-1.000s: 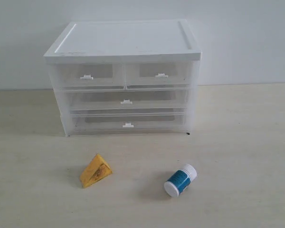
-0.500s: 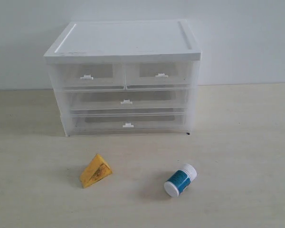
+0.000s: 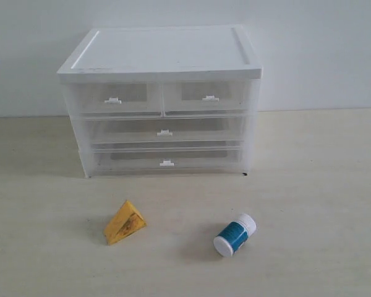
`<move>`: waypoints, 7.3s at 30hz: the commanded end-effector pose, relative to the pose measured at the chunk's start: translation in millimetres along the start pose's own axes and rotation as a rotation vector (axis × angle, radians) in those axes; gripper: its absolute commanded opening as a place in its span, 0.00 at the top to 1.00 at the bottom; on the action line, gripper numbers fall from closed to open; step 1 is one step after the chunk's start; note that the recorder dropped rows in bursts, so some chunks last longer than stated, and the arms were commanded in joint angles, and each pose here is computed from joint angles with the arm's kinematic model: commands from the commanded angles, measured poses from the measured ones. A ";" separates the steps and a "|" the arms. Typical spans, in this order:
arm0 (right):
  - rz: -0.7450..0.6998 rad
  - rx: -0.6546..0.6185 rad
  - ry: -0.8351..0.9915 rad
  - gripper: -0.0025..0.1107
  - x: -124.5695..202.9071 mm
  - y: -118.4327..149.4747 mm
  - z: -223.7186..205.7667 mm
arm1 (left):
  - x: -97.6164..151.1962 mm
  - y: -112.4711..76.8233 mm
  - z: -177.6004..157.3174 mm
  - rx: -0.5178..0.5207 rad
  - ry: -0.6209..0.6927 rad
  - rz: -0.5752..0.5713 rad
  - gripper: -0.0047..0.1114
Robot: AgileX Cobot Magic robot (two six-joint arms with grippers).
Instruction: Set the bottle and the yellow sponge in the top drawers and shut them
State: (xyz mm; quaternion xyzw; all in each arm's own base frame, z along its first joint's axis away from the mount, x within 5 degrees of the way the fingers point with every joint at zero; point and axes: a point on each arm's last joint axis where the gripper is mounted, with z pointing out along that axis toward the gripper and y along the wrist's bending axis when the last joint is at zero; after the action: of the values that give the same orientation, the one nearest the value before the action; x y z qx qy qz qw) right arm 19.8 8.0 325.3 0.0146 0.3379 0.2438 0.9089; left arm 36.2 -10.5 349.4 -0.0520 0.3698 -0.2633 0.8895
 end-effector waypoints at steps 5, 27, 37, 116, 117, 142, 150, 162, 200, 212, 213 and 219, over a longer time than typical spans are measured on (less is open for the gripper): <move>-0.028 0.012 0.107 0.98 -4.8 -0.7 78.7 | 14.9 15.3 79.8 -0.042 0.196 0.017 0.93; -0.077 0.201 0.886 0.98 148.7 -55.3 129.8 | 258.8 128.2 88.4 -0.094 1.007 -0.396 0.93; -0.058 0.121 1.014 0.98 197.8 -49.6 122.9 | 315.3 159.2 96.1 -0.020 1.055 -0.398 0.93; 0.576 0.327 1.190 0.98 380.5 -19.3 156.9 | 329.6 178.2 106.1 -0.068 0.901 -0.403 0.93; 0.568 0.323 1.199 0.98 380.8 -19.2 155.6 | 329.5 178.4 106.3 -0.070 0.900 -0.404 0.93; 0.433 0.215 1.370 0.98 329.8 -12.3 107.7 | 329.8 178.0 105.8 -0.066 0.906 -0.402 0.93; 0.620 0.149 1.239 0.67 324.2 -1.4 121.3 | 330.5 178.4 105.2 -0.068 0.907 -0.403 0.93; 0.691 0.270 1.197 0.63 326.6 -4.2 145.3 | 330.5 178.4 105.2 -0.068 0.907 -0.403 0.93; 0.637 0.354 1.228 0.98 355.8 -15.4 138.0 | 330.4 178.5 105.3 -0.069 0.906 -0.403 0.93; 0.565 0.216 1.348 0.98 346.8 -7.2 120.8 | 330.4 178.5 105.3 -0.069 0.906 -0.403 0.93; 0.553 0.194 1.347 0.98 343.0 -5.8 123.1 | 330.4 178.5 105.3 -0.069 0.906 -0.403 0.93; 0.521 0.192 1.373 0.98 322.3 -4.9 111.5 | 330.4 178.5 105.3 -0.069 0.906 -0.403 0.93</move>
State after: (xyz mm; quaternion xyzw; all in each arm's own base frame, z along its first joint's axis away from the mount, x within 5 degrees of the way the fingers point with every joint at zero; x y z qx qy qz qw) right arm 310.8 170.2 215.3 0.0320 0.8280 0.3916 0.4000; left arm 375.7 -39.6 166.1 -0.0079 0.7128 -0.4174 0.5636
